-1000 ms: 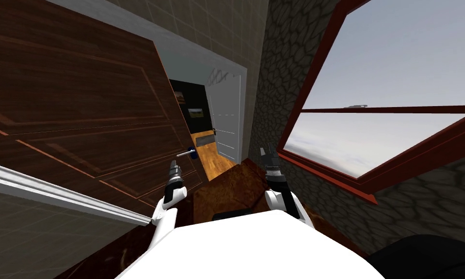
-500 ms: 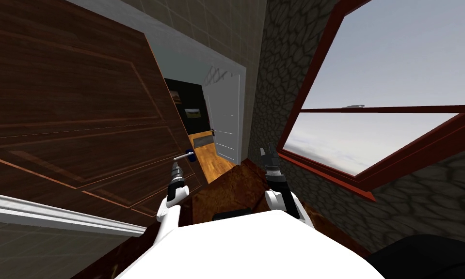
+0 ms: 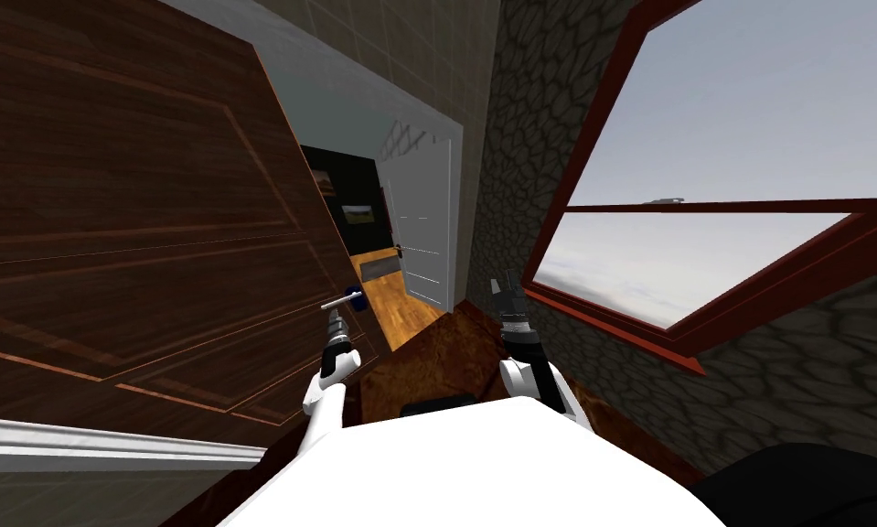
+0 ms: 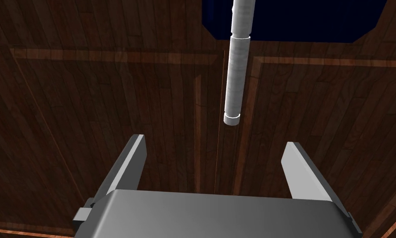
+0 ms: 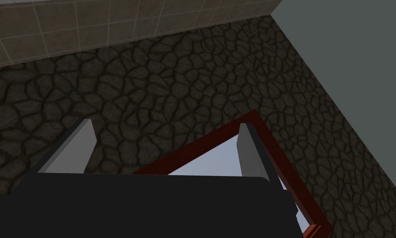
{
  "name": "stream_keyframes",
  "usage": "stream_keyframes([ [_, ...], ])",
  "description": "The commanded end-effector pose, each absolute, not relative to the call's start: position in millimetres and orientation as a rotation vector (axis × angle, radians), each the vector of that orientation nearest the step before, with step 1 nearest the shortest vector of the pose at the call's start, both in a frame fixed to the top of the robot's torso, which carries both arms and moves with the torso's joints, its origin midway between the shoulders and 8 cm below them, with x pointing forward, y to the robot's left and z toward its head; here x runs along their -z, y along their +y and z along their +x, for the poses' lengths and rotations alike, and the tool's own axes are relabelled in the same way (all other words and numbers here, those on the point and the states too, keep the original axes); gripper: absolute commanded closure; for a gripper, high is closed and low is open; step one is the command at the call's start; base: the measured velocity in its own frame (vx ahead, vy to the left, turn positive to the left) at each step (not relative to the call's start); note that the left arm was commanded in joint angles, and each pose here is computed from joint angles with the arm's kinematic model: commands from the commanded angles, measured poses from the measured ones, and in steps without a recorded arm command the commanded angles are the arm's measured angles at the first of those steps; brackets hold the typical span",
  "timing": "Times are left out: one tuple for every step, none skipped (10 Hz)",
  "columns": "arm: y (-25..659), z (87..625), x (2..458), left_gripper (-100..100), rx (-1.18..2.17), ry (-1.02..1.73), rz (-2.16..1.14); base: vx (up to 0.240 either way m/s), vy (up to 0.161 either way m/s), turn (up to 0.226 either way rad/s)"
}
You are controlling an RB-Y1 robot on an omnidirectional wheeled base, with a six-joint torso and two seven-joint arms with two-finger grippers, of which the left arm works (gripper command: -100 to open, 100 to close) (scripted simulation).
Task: Push the door open
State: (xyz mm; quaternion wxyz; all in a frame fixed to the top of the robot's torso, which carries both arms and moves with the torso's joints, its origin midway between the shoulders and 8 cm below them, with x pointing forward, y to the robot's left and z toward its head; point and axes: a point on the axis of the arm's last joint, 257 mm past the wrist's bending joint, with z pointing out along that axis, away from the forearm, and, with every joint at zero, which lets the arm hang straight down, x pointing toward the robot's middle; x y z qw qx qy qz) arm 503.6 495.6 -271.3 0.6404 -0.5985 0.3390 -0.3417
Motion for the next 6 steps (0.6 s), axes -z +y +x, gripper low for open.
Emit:
stream_keyframes([
  [493.7,505.5,281.9,-100,0.776,0.773,-1.398,0.079,0.065,-0.062],
  [492.1,506.2,287.0,-100,0.775,0.774,-1.412,0.067,0.061,-0.062],
  [490.7,506.9,291.2,-100,0.775,0.774,-1.424,0.044,0.052,-0.047],
  [491.3,506.8,288.5,-100,0.775,0.774,-1.417,0.019,0.023,-0.011],
  [502.9,505.5,283.1,-100,0.76,0.774,-1.401,0.09,0.063,-0.01],
  [505.3,505.1,282.0,-100,0.757,0.774,-1.398,0.158,0.094,-0.02],
])
